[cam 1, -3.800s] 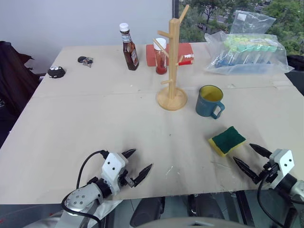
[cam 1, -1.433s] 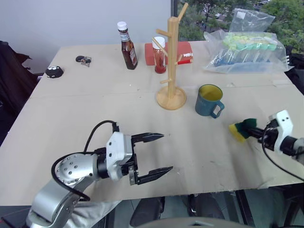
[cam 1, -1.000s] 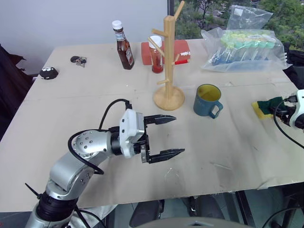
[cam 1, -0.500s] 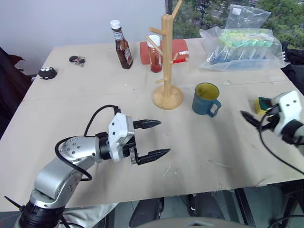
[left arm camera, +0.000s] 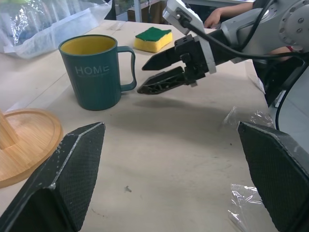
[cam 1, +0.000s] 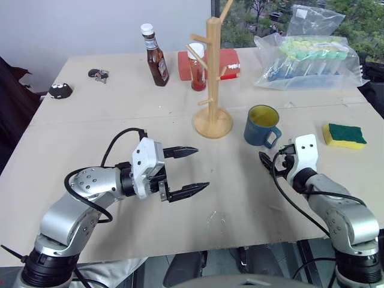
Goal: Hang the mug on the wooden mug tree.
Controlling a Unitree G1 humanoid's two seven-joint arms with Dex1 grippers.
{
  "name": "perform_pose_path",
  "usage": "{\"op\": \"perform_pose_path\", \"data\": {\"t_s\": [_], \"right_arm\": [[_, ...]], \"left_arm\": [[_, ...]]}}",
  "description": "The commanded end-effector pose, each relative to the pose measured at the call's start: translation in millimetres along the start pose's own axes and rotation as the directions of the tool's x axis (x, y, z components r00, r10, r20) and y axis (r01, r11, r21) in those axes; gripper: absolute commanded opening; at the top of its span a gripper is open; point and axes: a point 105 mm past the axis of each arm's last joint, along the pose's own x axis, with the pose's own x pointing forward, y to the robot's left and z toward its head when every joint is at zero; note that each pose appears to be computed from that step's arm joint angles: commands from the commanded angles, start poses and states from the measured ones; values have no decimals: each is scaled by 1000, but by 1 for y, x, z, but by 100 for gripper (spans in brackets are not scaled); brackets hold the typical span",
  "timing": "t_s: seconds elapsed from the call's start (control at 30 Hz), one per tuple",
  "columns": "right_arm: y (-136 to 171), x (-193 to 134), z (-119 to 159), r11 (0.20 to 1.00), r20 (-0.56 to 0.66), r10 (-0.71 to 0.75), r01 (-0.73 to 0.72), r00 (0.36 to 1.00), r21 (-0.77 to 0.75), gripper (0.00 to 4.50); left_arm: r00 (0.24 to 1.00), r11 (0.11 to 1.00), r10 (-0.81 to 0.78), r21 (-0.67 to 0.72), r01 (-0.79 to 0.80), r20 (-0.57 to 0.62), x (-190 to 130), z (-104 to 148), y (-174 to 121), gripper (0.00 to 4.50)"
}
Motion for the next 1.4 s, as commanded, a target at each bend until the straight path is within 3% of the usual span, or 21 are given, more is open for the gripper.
{"op": "perform_pose_path", "data": {"t_s": [0.03, 0.6, 0.7, 0.8, 0.83, 0.87, 0.9, 0.93, 1.23, 1.4], "right_arm": [[5, 6, 12, 999, 68, -38, 37, 997, 10, 446], [3, 23, 19, 992, 123, -123, 119, 985, 34, 446], [1, 25, 21, 992, 134, -123, 121, 983, 24, 356], [1, 26, 23, 993, 142, -114, 112, 983, 23, 208], [1, 26, 23, 994, 144, -112, 110, 983, 23, 184], [2, 27, 23, 994, 144, -108, 106, 984, 21, 102], [2, 27, 23, 994, 144, -106, 105, 984, 19, 77], [2, 27, 23, 994, 144, -106, 105, 984, 19, 18], [3, 33, 24, 996, 149, -78, 82, 986, -21, 3], [-5, 40, 55, 986, 213, 26, 10, 977, -166, 3]], "left_arm": [[999, 997, 26, 70, -27, 25, 1, 14, 2, 450], [999, 996, 42, 80, -44, 28, 3, 14, 3, 450], [999, 996, 44, 82, -46, 29, 3, 15, 3, 450], [998, 996, 46, 81, -48, 31, 3, 15, 4, 450], [998, 996, 46, 81, -48, 31, 3, 15, 4, 450], [998, 996, 46, 81, -49, 29, 3, 14, 4, 450], [999, 995, 46, 81, -48, 29, 2, 14, 4, 450], [998, 995, 47, 81, -49, 29, 2, 14, 4, 450], [995, 993, 82, 75, -86, 54, 2, 15, 7, 450], [983, 988, 145, 36, -150, 116, 5, 14, 4, 450]]}}
